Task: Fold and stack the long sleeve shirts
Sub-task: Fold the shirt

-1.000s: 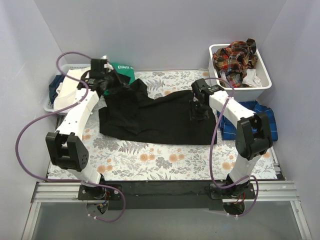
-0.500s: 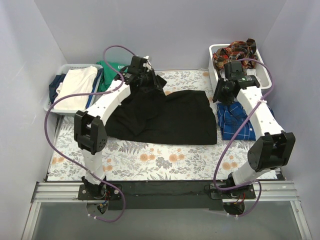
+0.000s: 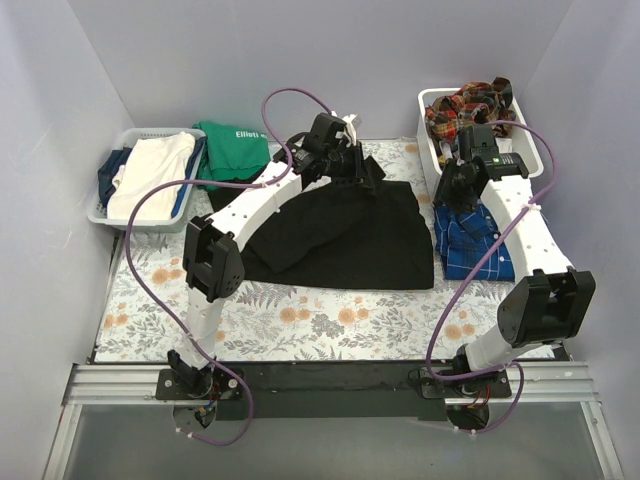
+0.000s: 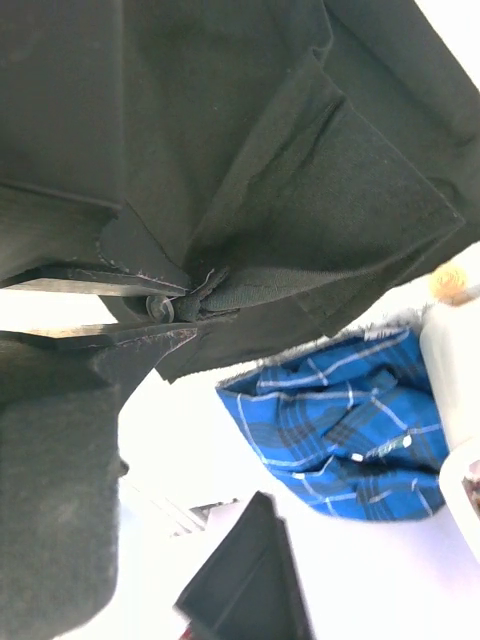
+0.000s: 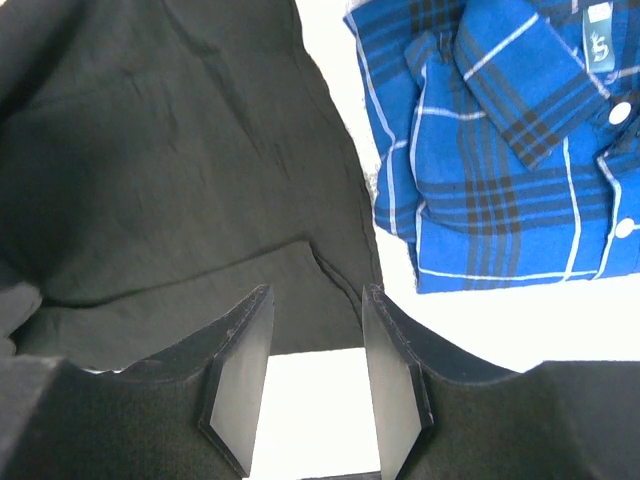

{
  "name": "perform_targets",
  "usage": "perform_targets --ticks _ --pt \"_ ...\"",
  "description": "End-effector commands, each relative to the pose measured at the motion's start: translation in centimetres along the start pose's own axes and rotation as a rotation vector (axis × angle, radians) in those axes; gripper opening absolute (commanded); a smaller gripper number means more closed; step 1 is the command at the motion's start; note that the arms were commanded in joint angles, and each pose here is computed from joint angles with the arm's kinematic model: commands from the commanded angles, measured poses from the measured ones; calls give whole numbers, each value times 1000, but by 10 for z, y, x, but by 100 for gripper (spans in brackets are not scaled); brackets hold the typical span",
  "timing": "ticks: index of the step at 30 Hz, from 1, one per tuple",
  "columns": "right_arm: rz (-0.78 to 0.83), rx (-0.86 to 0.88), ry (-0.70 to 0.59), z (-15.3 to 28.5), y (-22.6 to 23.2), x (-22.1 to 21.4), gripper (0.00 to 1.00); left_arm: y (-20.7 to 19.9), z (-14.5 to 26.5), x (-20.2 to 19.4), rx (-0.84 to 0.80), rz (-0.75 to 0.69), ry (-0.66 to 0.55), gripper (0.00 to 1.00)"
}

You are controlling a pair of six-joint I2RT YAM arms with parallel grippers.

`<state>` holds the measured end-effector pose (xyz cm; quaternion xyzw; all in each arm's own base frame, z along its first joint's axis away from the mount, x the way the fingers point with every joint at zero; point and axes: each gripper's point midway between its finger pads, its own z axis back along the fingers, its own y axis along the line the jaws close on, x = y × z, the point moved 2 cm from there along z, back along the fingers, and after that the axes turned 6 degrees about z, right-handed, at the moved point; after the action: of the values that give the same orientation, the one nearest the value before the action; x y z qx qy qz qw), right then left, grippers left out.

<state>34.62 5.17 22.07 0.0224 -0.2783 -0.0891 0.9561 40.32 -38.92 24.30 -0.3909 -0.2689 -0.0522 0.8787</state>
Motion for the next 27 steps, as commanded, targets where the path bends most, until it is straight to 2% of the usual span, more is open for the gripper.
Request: perform_targets --ticks 1,2,4,5,7,9,10,11,12,13,14,15,16,17,18,19,22,27 --pt "21 27 1 9 -1 -7 49 -3 2 22 5 -19 -73 2" --pt "27 49 7 6 2 -8 49 -3 -1 23 4 -19 -74 24" --pt "38 74 15 4 5 -10 51 5 -13 24 31 -22 -71 35" --pt "46 113 27 4 11 -13 52 12 -13 29 72 -22 -89 52" --pt "78 170 34 1 19 -14 54 24 -5 39 141 -17 -130 60" --pt "105 240 67 -3 30 -21 55 52 9 48 235 12 -165 63" --pt "121 250 79 -6 32 -23 55 49 33 60 243 31 -216 64" --pt "138 262 106 -11 38 -30 55 62 43 60 279 57 -227 66" --pt "150 266 120 -13 41 -34 55 97 56 56 353 113 -224 67" --pt "157 266 135 -16 44 -39 55 114 67 51 389 169 -224 67" --pt "178 277 159 -19 52 -48 55 115 95 52 399 197 -255 67" --pt "188 278 183 -23 56 -56 55 158 105 29 487 265 -209 66" --pt "199 282 193 -26 60 -61 55 171 115 19 514 289 -198 66" --pt "215 289 224 -31 70 -72 55 175 137 16 546 297 -237 66" --pt "218 291 257 -36 72 -82 54 196 147 5 593 329 -230 66" --pt "219 300 277 -40 76 -89 54 217 151 -20 648 357 -191 65" --pt "199 333 356 -56 85 -112 52 251 168 -56 735 443 -148 64" --pt "208 336 438 -73 85 -133 51 309 207 -79 841 656 -175 61"
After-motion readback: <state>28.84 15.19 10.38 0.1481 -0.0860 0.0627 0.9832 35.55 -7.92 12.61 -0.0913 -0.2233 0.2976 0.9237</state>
